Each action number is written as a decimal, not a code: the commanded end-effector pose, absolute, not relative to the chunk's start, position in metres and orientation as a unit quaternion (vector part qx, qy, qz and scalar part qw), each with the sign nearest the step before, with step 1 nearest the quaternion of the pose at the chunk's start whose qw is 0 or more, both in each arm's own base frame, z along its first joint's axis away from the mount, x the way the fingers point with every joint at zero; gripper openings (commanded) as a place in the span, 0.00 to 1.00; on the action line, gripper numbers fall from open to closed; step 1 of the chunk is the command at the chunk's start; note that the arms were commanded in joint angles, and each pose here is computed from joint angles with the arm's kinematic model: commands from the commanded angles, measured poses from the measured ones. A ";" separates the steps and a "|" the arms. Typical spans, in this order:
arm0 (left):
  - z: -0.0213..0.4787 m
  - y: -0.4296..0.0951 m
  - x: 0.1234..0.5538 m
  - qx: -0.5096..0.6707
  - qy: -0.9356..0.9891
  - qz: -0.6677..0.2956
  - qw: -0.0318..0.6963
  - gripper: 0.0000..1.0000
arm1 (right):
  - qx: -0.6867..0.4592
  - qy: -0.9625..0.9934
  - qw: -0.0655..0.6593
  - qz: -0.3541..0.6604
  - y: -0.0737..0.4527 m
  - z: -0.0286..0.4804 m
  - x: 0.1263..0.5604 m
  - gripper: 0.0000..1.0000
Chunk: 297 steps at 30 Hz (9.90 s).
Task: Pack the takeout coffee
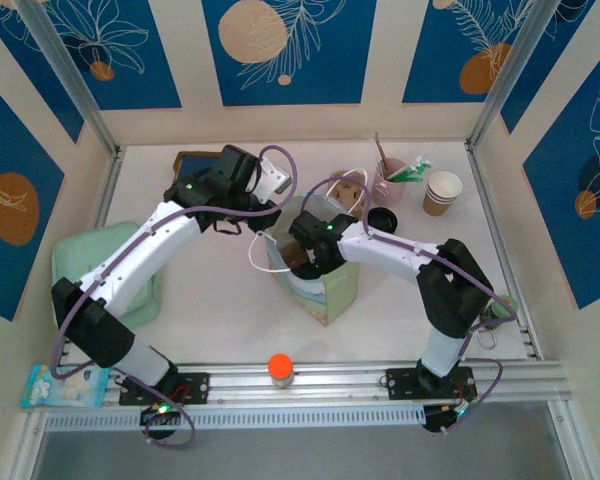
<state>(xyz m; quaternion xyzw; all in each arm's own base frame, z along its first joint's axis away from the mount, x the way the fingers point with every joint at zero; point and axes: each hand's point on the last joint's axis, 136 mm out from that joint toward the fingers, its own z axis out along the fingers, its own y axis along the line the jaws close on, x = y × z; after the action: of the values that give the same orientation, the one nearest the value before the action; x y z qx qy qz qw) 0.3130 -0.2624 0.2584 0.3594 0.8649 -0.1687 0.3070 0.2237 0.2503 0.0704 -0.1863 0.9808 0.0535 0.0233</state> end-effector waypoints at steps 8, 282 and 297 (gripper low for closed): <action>0.278 -0.256 0.308 0.350 0.863 -0.165 0.326 0.11 | -0.180 0.979 0.036 0.088 0.260 0.140 0.212 0.99; 0.268 -0.127 0.215 0.030 0.846 -0.332 0.417 0.79 | -0.130 0.842 0.519 0.078 0.155 0.487 0.296 0.00; 0.252 -0.124 0.203 0.027 0.850 -0.332 0.407 0.79 | -0.204 0.806 0.518 0.200 0.196 0.514 0.222 0.00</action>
<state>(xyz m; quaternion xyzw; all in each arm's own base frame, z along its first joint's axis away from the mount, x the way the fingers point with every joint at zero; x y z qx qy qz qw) 0.2070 -0.1238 0.2545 0.0313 0.8498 -0.3243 0.4142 0.2360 0.1931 0.5036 -0.1981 0.8167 0.1698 0.5147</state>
